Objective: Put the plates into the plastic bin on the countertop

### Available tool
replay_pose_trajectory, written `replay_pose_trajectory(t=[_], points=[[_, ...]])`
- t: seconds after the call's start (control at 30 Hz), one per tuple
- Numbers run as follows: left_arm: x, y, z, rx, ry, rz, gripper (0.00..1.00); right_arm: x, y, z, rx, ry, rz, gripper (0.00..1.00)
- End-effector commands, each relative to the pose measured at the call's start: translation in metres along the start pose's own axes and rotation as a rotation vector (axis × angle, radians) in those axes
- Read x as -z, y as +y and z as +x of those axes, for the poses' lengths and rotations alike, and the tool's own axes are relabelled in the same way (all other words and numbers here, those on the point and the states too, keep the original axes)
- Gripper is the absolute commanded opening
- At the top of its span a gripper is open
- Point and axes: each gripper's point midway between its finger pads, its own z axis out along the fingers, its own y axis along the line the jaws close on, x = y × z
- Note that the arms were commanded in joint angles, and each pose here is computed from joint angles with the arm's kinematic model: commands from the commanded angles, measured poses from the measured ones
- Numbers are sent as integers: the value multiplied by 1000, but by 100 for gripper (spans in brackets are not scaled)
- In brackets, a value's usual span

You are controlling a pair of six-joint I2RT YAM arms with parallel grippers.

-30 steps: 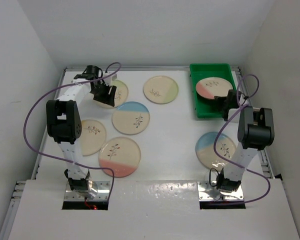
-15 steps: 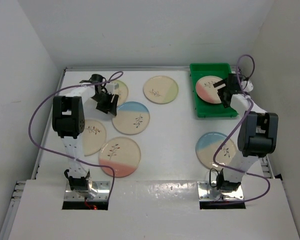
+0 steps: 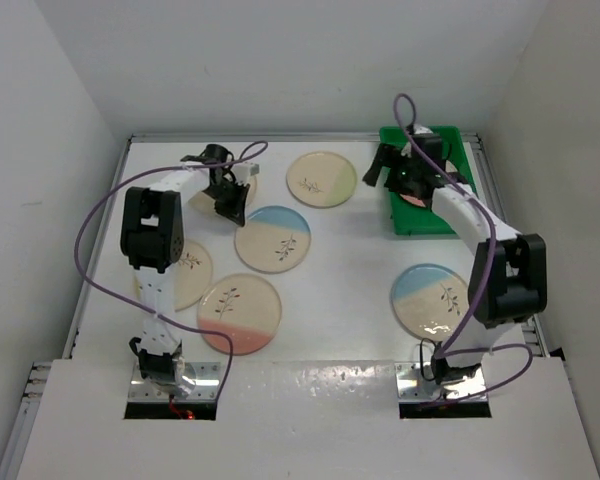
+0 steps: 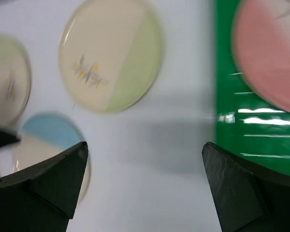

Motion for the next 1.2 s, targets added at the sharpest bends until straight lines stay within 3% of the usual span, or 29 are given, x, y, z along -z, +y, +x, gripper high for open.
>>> replay_pose_trajectory(t=[0.0, 0.07, 0.27, 0.5, 0.63, 0.67, 0.77, 0.87, 1.0, 1.03, 1.07, 1.13, 1.17], points=[[3, -20, -24, -110, -39, 44, 0, -2, 53, 58, 182, 242, -328, 100], [24, -44, -48, -221, -112, 75, 0, -3, 79, 88, 222, 305, -454, 100], [73, -93, -79, -480, -247, 84, 0, -26, 96, 144, 220, 444, -533, 95], [70, -100, -81, -504, -261, 79, 0, -46, 116, 175, 136, 465, -656, 89], [64, -100, -82, -497, -266, 88, 0, -54, 116, 189, 75, 516, -675, 70], [58, -98, -79, -484, -257, 92, 0, -50, 119, 194, 54, 538, -718, 50], [54, -95, -80, -483, -255, 83, 0, -41, 124, 189, 7, 514, -763, 13], [48, -93, -77, -470, -246, 86, 0, -29, 132, 170, -24, 444, -818, 0], [50, -87, -77, -442, -246, 73, 0, -12, 134, 135, -61, 367, -827, 0], [59, -78, -85, -417, -272, 56, 6, -9, 133, 120, -74, 335, -831, 0], [62, -81, -90, -424, -286, 67, 20, -9, 133, 114, -100, 334, -826, 0], [81, -70, -101, -371, -337, 68, 58, 1, 136, 86, -147, 293, -839, 0], [97, -57, -113, -331, -377, 44, 63, 7, 139, 63, -151, 245, -860, 0]])
